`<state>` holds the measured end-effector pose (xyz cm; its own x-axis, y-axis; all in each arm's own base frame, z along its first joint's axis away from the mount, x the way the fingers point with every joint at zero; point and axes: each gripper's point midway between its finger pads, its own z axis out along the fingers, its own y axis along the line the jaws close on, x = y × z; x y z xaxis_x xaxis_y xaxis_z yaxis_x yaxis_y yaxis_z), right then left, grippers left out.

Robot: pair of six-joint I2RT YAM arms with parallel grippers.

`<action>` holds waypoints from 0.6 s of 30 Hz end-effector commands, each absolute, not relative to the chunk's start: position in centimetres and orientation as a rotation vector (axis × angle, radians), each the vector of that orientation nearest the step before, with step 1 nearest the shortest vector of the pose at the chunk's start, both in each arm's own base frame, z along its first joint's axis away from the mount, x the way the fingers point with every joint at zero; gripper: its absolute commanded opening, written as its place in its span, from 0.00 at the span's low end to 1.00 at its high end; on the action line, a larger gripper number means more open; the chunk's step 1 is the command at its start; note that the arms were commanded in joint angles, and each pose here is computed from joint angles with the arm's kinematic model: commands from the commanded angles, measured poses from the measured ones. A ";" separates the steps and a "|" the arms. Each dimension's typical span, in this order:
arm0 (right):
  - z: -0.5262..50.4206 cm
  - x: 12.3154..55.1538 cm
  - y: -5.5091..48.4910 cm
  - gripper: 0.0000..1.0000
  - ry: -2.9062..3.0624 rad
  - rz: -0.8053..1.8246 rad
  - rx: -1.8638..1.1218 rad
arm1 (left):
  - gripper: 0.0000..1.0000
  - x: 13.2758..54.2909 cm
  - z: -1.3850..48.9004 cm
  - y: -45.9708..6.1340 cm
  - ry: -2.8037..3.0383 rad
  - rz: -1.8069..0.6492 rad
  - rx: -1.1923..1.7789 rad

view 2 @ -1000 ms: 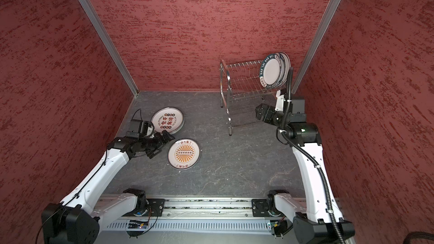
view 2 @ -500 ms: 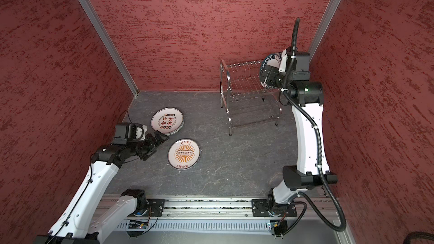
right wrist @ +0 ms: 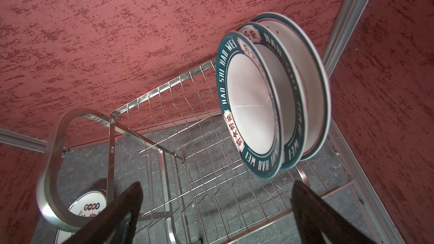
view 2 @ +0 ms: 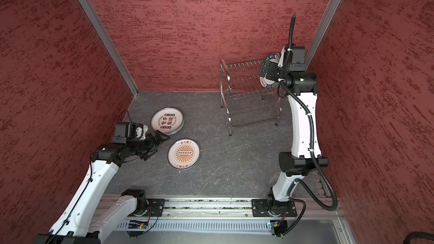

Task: Unload the plates from the dish rack
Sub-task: Pick up the plate from the dish rack.

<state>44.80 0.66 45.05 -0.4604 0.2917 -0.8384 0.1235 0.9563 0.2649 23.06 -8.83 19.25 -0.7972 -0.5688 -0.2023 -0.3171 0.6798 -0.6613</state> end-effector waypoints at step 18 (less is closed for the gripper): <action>44.4 47.6 -0.9 0.98 2.014 0.121 0.285 | 0.99 24.2 19.2 -9.0 2.481 -0.919 -0.649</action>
<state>46.54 -0.31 44.89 -0.4294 0.2684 -0.8623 0.1393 0.9631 0.2304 23.66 -9.04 18.94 -0.8038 -0.5633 -0.1912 -0.3100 0.6709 -0.6736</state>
